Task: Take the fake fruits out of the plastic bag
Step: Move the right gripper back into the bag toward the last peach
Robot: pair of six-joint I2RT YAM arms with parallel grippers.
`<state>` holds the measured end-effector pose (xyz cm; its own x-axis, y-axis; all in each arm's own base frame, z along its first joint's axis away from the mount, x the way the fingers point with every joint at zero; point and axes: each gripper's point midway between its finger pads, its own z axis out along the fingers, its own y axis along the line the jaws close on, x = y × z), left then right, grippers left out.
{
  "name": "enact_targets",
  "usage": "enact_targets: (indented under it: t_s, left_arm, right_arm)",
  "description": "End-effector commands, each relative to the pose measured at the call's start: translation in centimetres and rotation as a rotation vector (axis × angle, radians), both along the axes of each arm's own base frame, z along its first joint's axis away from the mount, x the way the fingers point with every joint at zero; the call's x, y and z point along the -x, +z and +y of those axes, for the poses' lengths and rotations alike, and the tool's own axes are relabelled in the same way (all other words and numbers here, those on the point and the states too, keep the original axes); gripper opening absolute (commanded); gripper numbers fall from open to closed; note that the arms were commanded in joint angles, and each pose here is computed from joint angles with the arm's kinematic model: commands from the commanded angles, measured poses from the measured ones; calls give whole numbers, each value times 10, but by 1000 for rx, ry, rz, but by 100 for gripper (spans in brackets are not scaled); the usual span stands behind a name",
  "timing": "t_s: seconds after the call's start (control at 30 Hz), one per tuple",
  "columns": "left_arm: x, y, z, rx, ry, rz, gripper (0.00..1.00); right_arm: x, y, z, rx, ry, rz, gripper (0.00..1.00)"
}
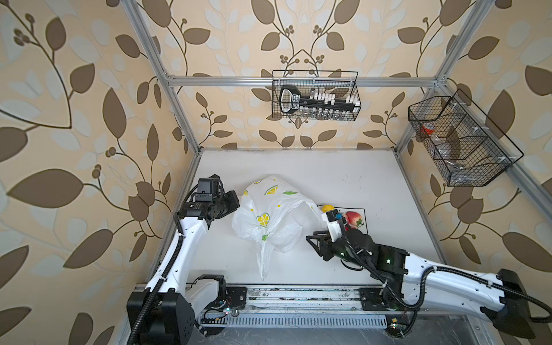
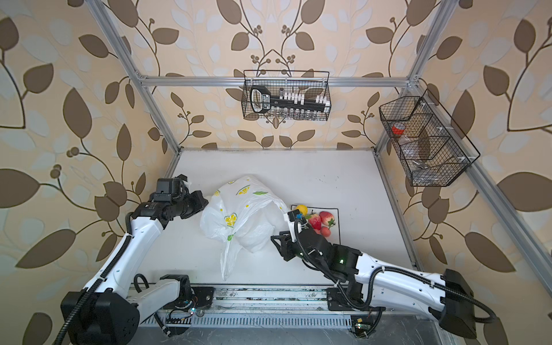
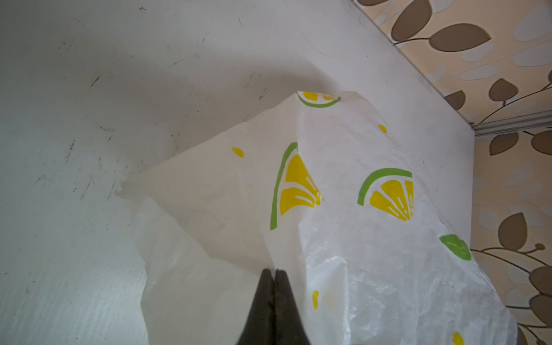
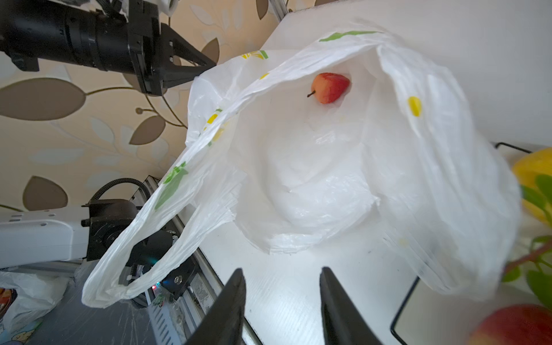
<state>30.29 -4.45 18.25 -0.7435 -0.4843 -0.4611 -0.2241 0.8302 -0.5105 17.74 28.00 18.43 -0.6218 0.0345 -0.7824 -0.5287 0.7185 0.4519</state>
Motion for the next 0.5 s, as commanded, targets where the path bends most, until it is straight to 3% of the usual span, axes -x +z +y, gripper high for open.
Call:
enact_targets:
  t_s: [0.0, 0.23, 0.47]
  left_arm:
    - [-1, 7, -1, 11, -20, -21, 0]
    - [0, 8, -3, 20, -25, -26, 0]
    - [0, 10, -6, 35, -36, -32, 0]
  right_arm:
    - [-11, 13, 29, -78, -24, -28, 40]
    - [-36, -30, 74, -147, -141, 143, 38]
    - [-63, -53, 112, -363, -312, 325, 36]
